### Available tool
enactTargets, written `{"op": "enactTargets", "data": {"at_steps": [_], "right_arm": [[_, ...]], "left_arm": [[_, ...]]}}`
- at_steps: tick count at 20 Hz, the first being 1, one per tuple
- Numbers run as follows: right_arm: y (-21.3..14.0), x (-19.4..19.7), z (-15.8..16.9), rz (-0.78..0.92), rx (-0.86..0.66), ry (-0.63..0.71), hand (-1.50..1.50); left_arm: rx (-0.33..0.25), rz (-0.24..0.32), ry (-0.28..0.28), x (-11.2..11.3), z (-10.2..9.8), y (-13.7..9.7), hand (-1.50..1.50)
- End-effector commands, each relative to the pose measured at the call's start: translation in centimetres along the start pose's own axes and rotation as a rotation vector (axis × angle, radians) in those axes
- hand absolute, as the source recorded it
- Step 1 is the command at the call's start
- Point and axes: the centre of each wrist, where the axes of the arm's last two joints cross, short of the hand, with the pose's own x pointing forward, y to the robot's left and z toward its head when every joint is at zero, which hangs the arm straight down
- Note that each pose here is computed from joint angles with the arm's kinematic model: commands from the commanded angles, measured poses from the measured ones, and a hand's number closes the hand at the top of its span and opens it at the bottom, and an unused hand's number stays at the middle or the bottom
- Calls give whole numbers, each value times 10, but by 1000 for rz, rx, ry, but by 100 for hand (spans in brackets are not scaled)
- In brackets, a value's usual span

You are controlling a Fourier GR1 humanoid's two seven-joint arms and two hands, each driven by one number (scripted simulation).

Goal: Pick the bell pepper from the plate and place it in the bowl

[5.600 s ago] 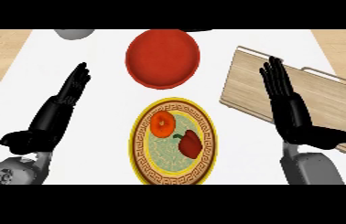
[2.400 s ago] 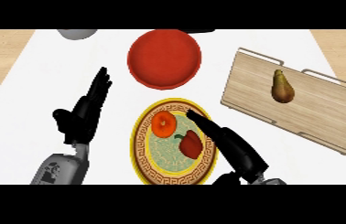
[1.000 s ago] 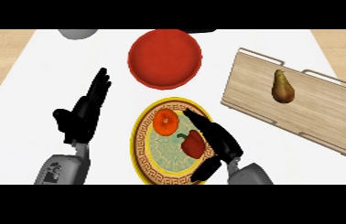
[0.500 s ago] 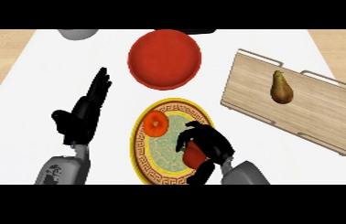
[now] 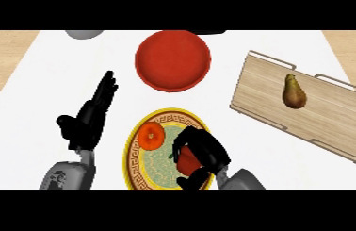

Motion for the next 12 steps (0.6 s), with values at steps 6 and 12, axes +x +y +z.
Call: {"op": "enactTargets", "data": {"at_steps": [6, 12], "right_arm": [[-35, 62, -32, -175, -513, 50, 150], [-57, 114, -65, -57, -763, -63, 150]], "left_arm": [[-80, 6, -15, 5, -7, -17, 0], [-123, -8, -24, 17, -16, -22, 0]]}}
